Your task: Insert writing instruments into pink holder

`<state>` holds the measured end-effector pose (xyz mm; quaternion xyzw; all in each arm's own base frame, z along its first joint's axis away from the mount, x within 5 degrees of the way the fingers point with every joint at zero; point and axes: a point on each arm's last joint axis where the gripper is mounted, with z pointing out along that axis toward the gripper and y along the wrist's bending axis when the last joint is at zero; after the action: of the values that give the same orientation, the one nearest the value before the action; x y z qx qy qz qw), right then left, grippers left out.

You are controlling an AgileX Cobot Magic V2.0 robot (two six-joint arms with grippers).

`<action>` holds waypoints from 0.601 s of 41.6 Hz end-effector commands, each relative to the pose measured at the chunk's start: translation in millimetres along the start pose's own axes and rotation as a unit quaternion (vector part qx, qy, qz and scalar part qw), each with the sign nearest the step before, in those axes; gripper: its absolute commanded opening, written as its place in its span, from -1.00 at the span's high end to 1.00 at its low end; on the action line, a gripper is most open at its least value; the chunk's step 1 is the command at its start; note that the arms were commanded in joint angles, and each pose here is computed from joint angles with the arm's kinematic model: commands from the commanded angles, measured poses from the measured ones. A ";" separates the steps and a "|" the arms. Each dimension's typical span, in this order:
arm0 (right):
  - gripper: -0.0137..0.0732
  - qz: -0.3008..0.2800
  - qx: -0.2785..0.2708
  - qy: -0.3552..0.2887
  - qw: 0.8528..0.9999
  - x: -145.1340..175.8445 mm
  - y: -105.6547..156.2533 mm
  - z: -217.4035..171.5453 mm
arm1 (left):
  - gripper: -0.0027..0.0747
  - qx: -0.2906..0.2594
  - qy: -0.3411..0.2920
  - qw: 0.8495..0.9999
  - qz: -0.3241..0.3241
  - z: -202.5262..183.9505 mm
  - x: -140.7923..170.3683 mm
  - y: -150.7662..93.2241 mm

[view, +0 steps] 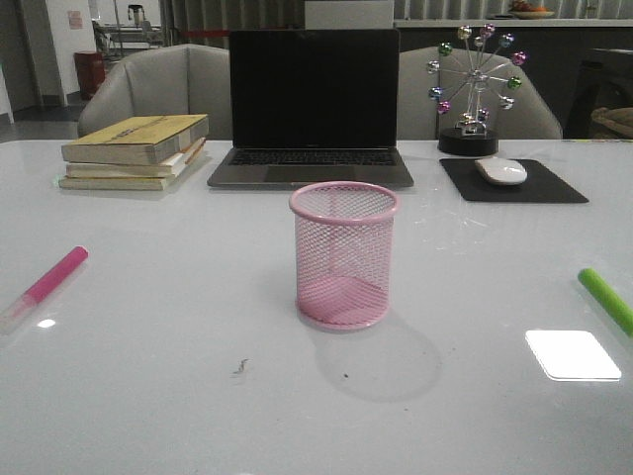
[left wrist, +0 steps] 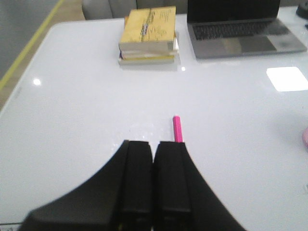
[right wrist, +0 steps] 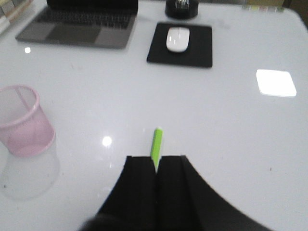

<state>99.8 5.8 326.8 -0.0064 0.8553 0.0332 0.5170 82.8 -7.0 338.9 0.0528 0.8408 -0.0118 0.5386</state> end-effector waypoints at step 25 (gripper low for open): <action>-0.46 0.018 0.009 0.206 0.978 -0.6 -8.9 127.4 | -0.45 0.074 0.038 0.996 0.009 47.6 -9.3 -16.0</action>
<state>189.5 5.9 255.5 0.0016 0.9574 0.0343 0.2867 123.6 -20.2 311.9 0.0858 0.8854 -0.0476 0.4543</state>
